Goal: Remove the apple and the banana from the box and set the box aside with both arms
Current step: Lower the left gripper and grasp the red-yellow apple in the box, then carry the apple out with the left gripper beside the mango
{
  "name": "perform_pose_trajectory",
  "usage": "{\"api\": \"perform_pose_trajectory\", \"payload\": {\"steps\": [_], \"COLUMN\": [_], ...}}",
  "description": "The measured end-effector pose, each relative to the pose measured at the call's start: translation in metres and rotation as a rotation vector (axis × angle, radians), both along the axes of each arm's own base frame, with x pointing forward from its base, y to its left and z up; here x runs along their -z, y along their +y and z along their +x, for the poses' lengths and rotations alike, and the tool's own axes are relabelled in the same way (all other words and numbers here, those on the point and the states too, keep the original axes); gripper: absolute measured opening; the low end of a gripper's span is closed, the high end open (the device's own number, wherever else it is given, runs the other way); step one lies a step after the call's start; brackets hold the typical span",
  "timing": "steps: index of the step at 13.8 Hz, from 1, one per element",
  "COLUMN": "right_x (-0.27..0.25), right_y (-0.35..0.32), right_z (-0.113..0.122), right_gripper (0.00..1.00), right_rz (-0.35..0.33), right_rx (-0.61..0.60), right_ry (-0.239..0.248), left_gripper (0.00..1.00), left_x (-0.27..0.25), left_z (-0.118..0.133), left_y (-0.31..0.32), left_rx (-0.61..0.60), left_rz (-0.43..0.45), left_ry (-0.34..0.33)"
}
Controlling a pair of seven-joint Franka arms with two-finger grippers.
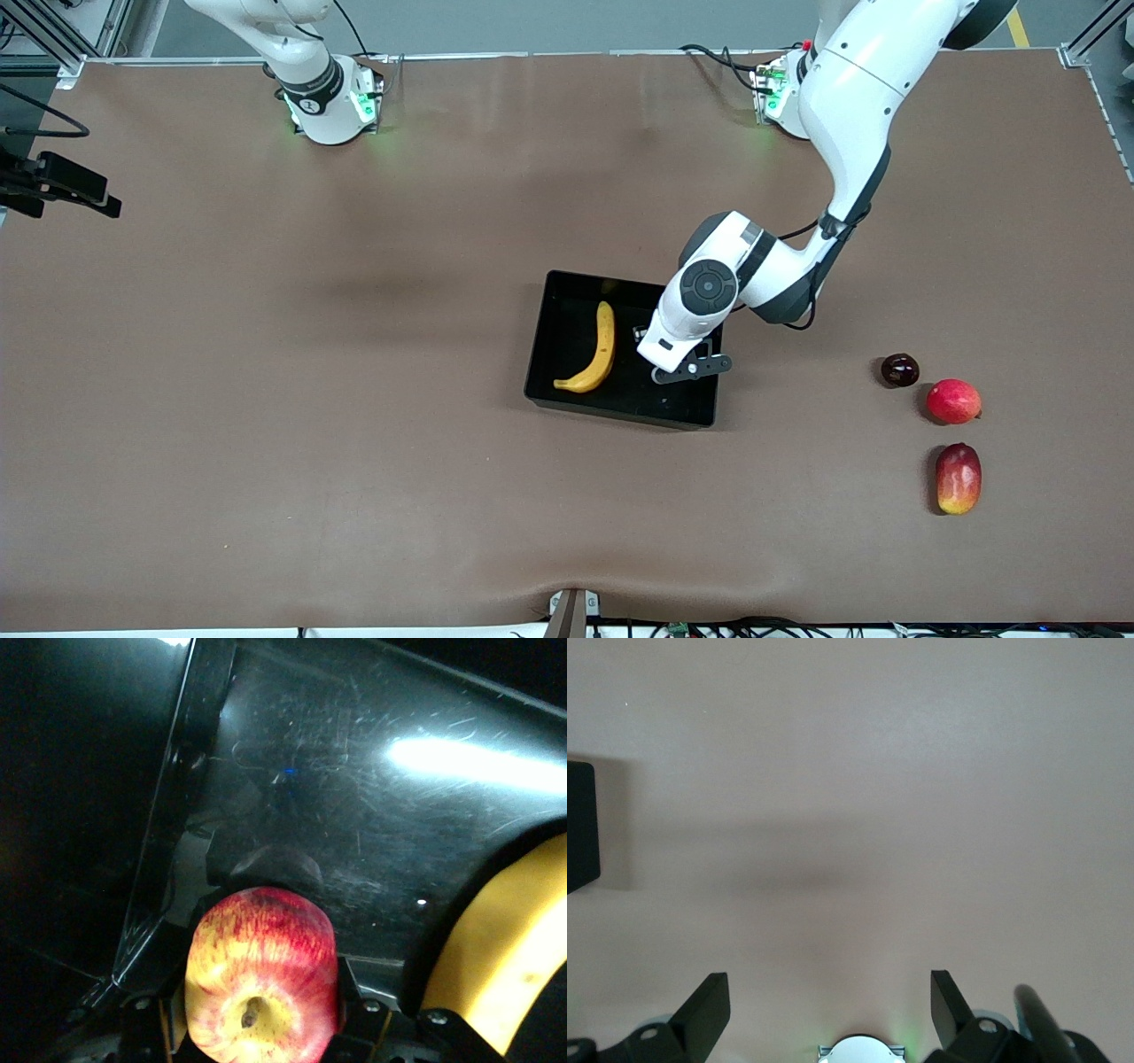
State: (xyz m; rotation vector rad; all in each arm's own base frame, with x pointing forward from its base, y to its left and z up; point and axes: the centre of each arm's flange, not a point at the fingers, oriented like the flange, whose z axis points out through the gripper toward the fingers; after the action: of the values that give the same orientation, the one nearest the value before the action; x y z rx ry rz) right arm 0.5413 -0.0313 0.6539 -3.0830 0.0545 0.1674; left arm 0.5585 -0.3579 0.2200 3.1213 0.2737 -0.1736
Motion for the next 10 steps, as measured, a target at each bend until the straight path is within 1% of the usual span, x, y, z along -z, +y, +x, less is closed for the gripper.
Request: {"api": "perform_pose_trajectory", "payload": {"steps": [2, 4, 6, 8, 10], "right_x": [-0.001, -0.001, 0.001, 0.003, 0.004], "right_y": [0.000, -0.002, -0.003, -0.004, -0.004], "right_z": [0.001, 0.001, 0.002, 0.004, 0.006], "right_gripper": [1.00, 1.00, 1.00, 1.00, 1.00], "right_rz": [-0.001, -0.001, 0.000, 0.000, -0.001], "right_rx": [0.001, 0.004, 0.006, 0.007, 0.007], "right_ry": [-0.008, -0.010, -0.007, -0.006, -0.014], "left_gripper": [0.64, 0.64, 0.64, 0.64, 0.64], "left_x": [-0.032, -0.082, -0.136, -0.173, -0.189], "left_z": [0.009, 0.019, 0.029, 0.045, 0.066], "left_y": [-0.005, -0.004, 0.006, 0.032, 0.075], "left_rx": [0.001, -0.006, -0.016, -0.002, 0.032], "left_rz": [-0.017, -0.023, -0.012, 0.004, 0.011], "left_ry": [-0.049, -0.101, -0.137, -0.154, -0.162]}}
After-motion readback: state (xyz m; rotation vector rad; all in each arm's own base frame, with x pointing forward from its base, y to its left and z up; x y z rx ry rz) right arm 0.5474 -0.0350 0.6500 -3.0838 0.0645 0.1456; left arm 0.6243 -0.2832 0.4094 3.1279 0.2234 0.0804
